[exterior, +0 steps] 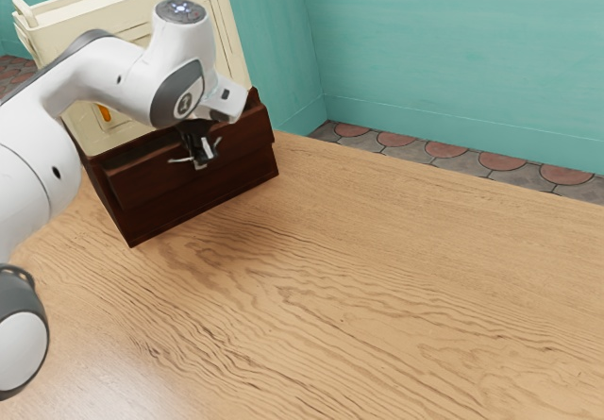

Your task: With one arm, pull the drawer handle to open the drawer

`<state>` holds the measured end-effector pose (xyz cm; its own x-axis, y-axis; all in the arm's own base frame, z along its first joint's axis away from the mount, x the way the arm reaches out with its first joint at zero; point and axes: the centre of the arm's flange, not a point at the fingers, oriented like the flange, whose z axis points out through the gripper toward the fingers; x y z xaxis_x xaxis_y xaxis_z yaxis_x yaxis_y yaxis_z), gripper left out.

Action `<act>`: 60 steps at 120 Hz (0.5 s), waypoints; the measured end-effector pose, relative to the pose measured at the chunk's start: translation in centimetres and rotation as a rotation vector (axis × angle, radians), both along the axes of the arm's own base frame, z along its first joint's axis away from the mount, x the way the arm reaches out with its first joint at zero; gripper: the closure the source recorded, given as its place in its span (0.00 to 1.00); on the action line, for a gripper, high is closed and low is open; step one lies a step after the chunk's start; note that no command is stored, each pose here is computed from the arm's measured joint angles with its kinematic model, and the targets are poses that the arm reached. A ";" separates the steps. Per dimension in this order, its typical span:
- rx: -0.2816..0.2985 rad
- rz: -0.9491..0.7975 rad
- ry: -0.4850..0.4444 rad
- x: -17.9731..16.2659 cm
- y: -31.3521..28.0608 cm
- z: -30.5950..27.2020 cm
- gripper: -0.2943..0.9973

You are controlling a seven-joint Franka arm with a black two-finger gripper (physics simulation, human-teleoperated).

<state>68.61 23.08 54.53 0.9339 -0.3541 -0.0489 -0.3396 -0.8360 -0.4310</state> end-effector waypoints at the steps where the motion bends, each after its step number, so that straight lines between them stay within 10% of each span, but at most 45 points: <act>1: 0.000 -0.002 0.002 0.0 -0.2 0.0 0.78; 60: -0.044 -0.064 0.004 -3.2 -5.9 1.4 0.79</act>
